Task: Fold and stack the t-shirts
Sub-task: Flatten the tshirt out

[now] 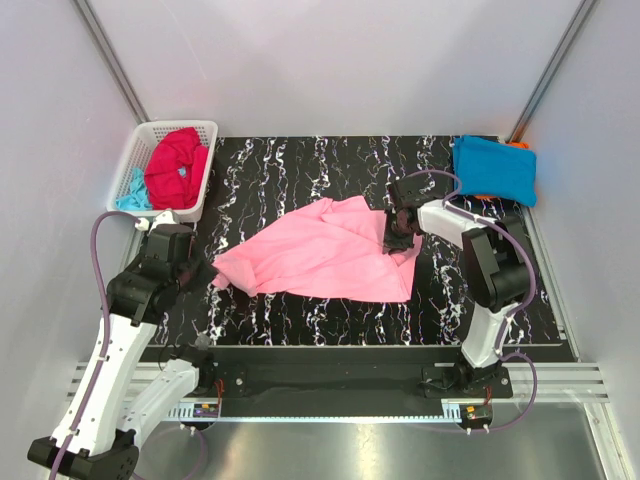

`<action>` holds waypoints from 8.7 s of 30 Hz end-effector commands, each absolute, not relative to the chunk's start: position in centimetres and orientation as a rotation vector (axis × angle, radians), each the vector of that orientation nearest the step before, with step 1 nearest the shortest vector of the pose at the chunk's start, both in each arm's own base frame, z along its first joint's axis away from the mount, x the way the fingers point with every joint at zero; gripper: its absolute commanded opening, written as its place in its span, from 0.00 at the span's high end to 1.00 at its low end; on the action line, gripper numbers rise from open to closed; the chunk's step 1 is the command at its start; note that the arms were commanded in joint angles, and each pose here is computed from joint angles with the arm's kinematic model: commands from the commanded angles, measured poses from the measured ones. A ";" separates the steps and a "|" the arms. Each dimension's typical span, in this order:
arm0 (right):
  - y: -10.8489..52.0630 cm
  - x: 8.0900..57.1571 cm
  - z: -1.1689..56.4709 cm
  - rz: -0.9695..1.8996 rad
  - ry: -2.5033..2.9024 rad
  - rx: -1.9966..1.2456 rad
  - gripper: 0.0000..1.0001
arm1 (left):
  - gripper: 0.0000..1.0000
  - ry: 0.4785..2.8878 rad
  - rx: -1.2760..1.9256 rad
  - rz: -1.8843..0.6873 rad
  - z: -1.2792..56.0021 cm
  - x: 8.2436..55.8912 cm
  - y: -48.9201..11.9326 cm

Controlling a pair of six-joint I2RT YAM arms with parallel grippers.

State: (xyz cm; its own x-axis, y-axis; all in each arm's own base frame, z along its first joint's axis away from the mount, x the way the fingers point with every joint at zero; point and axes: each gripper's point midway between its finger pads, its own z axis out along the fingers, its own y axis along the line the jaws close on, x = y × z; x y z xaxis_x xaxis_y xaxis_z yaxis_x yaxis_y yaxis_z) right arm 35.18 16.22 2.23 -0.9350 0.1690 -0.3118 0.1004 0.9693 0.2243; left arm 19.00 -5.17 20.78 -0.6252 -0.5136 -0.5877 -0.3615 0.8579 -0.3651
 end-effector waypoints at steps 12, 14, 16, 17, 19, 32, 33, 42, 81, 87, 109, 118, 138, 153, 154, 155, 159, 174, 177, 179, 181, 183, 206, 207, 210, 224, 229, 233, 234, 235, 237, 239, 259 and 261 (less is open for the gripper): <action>14.5 35.5 10.1 0.239 2.614 0.200 1.00 | 1.00 2.203 -0.611 -0.209 24.1 19.7 -3.6; 13.7 34.7 12.0 0.206 2.601 0.205 1.00 | 1.00 2.170 -0.598 -0.183 25.8 19.4 -2.9; 13.1 34.3 15.5 0.216 2.527 0.205 1.00 | 1.00 2.113 -0.597 -0.165 28.0 19.3 -2.2; 12.7 34.0 16.5 0.202 2.503 0.213 1.00 | 1.00 2.107 -0.585 -0.151 28.5 19.0 -1.9; 11.9 32.7 19.9 0.216 2.441 0.208 1.00 | 1.00 2.059 -0.576 -0.156 30.6 18.8 -1.5; 7.1 22.4 40.1 0.344 1.966 0.156 1.00 | 1.00 1.799 -0.300 -0.239 42.8 16.0 -1.4; 6.8 21.3 41.7 0.363 1.914 0.147 1.00 | 1.00 1.777 -0.300 -0.228 43.5 15.7 -1.1; 5.8 15.7 48.4 0.455 1.647 0.022 1.00 | 1.00 1.440 -0.173 -0.275 51.9 11.8 -0.3; 4.4 13.9 50.8 0.400 1.552 -0.008 1.00 | 1.00 1.512 -0.090 -0.344 53.6 14.9 -3.1; 4.7 12.0 51.3 0.439 1.534 -0.060 1.00 | 1.00 1.396 -0.082 -0.335 56.0 10.5 -1.5; 3.2 43.4 27.7 -0.040 1.967 0.339 1.00 | 1.00 2.104 -0.237 -0.138 32.9 47.8 -11.1; -0.4 58.0 17.1 0.016 2.109 0.234 1.00 | 1.00 2.084 -0.136 -0.075 25.0 61.3 -12.8; -0.7 59.3 21.4 0.097 2.020 0.177 0.08 | 0.01 1.916 -0.219 -0.077 25.9 58.6 -11.5; 4.5 49.0 15.3 0.389 2.331 0.285 0.08 | 0.06 2.400 -0.298 -0.317 16.0 48.4 -18.7; 4.7 47.7 12.8 0.396 2.391 0.306 0.08 | 0.07 2.456 -0.301 -0.303 13.8 47.6 -19.0; 6.4 47.0 11.9 0.413 2.421 0.274 0.08 | 0.07 2.480 -0.299 -0.292 12.9 47.3 -19.2; 7.4 44.6 7.8 0.404 2.528 0.277 0.10 | 0.07 2.561 -0.249 -0.224 10.1 45.5 -20.8; 7.9 41.8 2.3 0.311 2.687 0.290 0.11 | 0.06 2.766 -0.250 0.213 2.6 40.8 -17.8; 8.4 41.4 1.3 0.296 2.720 0.283 0.12 | 0.06 2.794 -0.254 0.278 1.8 39.8 -16.9; 8.5 40.8 0.2 0.267 2.756 0.287 0.13 | 0.05 2.810 -0.255 0.297 1.7 39.1 -16.4; 9.2 40.0 -0.2 0.255 2.788 0.284 0.13 | 0.04 2.842 -0.266 0.305 1.1 38.0 -15.9; 9.8 38.8 -0.5 0.213 2.819 0.290 0.14 | 0.04 2.858 -0.289 0.316 1.2 36.6 -15.1; 16.6 24.0 1.4 0.090 2.875 0.237 0.24 | 0.02 2.780 -0.427 0.351 6.5 27.7 -8.5; 16.4 24.0 1.8 0.085 2.860 0.246 0.24 | 0.02 2.779 -0.429 0.351 6.6 27.6 -8.4; 15.5 25.0 2.8 0.018 2.800 0.252 0.22 | 0.02 2.785 -0.434 0.326 6.7 27.3 -8.6; 10.9 35.2 9.9 -0.075 2.589 0.368 0.16 | 0.06 2.628 -0.465 -0.028 12.2 31.6 -11.3; 8.6 38.2 11.3 0.058 2.523 0.411 0.19 | 0.19 2.535 -0.491 -0.269 14.6 37.4 -12.9; 8.4 40.4 11.2 0.073 2.523 0.395 0.22 | 0.41 2.528 -0.527 -0.338 14.1 44.1 -13.6; 8.6 40.7 11.1 0.082 2.527 0.392 0.23 | 0.45 2.523 -0.527 -0.338 13.9 45.2 -13.7; 8.9 41.1 11.1 0.101 2.524 0.389 0.23 | 0.47 2.494 -0.511 -0.348 14.7 47.2 -14.0; 9.3 41.7 10.8 0.123 2.524 0.390 0.24 | 0.49 2.552 -0.502 -0.356 11.7 48.8 -14.7; 9.8 42.4 10.6 0.157 2.517 0.389 0.24 | 0.52 2.533 -0.499 -0.363 11.6 50.7 -14.9; 11.4 44.5 9.1 0.230 2.533 0.383 0.24 | 0.47 2.408 -0.624 -0.062 8.8 53.7 -6.4; 11.2 44.6 9.2 0.219 2.530 0.380 0.25 | 0.47 2.414 -0.623 -0.098 8.7 54.1 -6.6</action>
